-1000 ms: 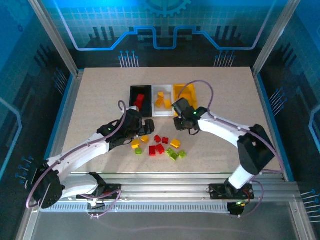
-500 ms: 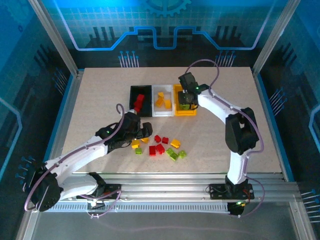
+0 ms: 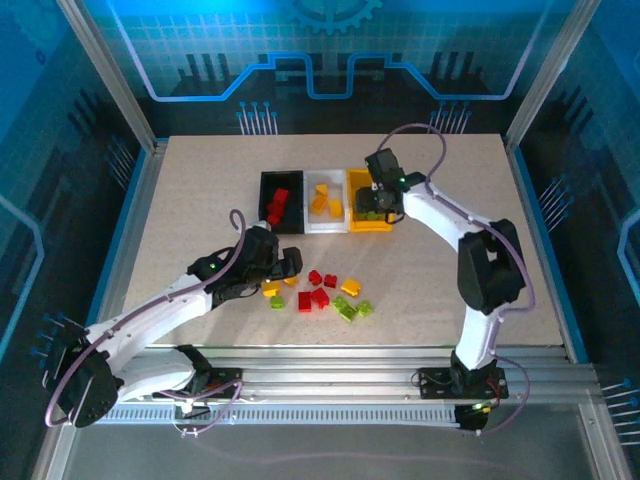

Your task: Sort the legos into containers by color

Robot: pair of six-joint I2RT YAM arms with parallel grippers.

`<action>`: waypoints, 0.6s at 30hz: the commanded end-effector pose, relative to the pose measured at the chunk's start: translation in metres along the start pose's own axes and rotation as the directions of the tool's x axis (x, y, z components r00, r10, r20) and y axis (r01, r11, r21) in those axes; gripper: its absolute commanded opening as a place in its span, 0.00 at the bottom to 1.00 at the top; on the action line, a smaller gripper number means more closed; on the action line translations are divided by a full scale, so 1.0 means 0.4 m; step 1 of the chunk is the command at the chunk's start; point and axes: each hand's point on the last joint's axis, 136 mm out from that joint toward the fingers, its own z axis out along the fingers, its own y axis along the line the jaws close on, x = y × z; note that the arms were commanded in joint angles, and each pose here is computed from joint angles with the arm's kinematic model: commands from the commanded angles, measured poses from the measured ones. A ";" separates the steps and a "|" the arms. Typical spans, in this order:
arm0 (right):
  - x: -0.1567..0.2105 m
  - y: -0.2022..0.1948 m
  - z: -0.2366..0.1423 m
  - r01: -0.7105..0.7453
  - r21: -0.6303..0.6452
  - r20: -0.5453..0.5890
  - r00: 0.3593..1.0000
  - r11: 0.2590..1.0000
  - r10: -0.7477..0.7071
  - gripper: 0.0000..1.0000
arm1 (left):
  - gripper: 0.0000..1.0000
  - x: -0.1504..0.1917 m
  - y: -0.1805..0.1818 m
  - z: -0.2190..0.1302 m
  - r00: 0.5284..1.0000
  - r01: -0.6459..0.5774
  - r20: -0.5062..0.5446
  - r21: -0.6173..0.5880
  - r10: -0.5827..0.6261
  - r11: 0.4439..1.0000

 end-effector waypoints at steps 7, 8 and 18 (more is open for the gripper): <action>0.154 0.058 -0.079 0.023 -0.069 -0.002 1.000 0.997 -0.023 0.66 | 0.85 0.074 0.095 0.045 0.992 -0.049 -0.120 -0.168 0.029 0.985; 0.162 0.062 -0.083 0.022 -0.074 -0.002 1.000 0.997 -0.022 0.66 | 0.78 0.084 0.096 0.057 0.991 -0.051 -0.132 -0.164 0.029 0.985; 0.158 0.061 -0.121 0.014 -0.083 0.036 0.999 0.996 -0.011 0.66 | 0.69 0.147 0.117 0.127 0.974 -0.089 -0.222 -0.198 0.044 0.976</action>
